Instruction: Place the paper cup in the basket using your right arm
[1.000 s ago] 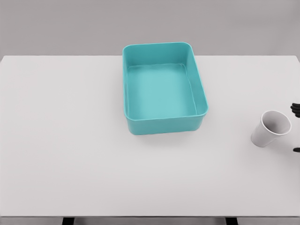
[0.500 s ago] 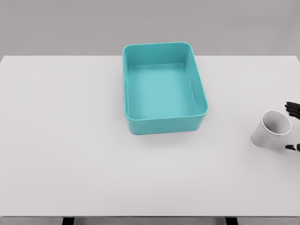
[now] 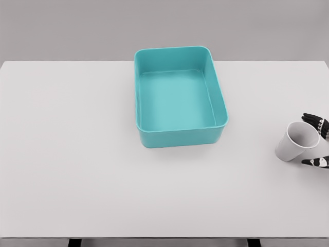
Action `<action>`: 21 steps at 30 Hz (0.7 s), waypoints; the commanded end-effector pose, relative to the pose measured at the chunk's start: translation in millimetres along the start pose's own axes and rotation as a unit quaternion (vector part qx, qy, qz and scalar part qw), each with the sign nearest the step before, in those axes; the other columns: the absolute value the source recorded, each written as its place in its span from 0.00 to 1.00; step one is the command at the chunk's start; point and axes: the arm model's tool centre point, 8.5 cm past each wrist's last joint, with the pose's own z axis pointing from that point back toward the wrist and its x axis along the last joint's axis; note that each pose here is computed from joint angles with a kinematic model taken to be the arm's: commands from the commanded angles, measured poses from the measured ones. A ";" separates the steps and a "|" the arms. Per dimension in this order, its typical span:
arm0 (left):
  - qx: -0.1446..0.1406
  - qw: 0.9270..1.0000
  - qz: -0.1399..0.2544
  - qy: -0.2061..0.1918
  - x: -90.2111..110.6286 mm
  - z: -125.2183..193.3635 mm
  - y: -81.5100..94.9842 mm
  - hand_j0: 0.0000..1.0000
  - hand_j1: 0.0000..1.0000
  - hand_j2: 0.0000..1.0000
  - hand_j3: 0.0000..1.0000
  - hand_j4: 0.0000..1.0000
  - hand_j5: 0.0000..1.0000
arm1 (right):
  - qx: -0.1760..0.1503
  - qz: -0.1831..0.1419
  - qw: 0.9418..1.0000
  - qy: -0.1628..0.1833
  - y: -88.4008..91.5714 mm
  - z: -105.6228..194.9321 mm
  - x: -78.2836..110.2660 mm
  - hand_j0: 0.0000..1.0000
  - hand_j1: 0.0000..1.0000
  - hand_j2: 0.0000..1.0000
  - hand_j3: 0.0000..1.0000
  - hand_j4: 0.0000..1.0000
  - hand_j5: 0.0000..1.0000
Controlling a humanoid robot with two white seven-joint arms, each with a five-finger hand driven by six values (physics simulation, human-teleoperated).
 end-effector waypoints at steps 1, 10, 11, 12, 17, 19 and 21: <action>0.000 1.000 0.000 0.000 0.0 0.0 0.0 1.00 1.00 1.00 1.00 1.00 1.00 | -0.008 -0.004 1.000 0.000 0.7 -0.5 -0.4 1.00 1.00 1.00 1.00 1.00 1.00; 0.000 1.000 0.000 0.000 0.0 0.0 0.0 1.00 1.00 1.00 1.00 1.00 1.00 | -0.011 -0.009 1.000 -0.002 6.2 -5.6 -1.3 1.00 1.00 1.00 1.00 1.00 1.00; 0.000 1.000 0.000 0.000 0.0 0.0 0.0 1.00 1.00 1.00 1.00 1.00 1.00 | -0.011 -0.009 1.000 -0.003 5.8 -5.6 -1.0 1.00 1.00 1.00 1.00 1.00 1.00; 0.000 1.000 0.000 0.000 0.0 0.0 0.0 1.00 1.00 1.00 1.00 1.00 1.00 | -0.011 -0.009 1.000 -0.002 6.1 -5.6 -1.3 1.00 1.00 1.00 1.00 1.00 1.00; 0.000 1.000 0.000 0.000 0.0 0.0 0.0 1.00 1.00 1.00 1.00 1.00 1.00 | -0.011 -0.011 1.000 -0.004 7.8 -6.5 -0.8 1.00 1.00 1.00 1.00 1.00 1.00; 0.000 1.000 0.000 0.000 0.0 0.0 0.0 1.00 1.00 1.00 1.00 1.00 1.00 | -0.019 -0.012 1.000 -0.003 8.6 -7.2 -1.7 1.00 1.00 1.00 1.00 1.00 1.00; 0.000 1.000 0.000 0.000 0.0 0.0 0.0 1.00 1.00 1.00 1.00 1.00 1.00 | -0.017 -0.012 1.000 -0.001 9.7 -6.5 -2.8 1.00 1.00 1.00 1.00 1.00 1.00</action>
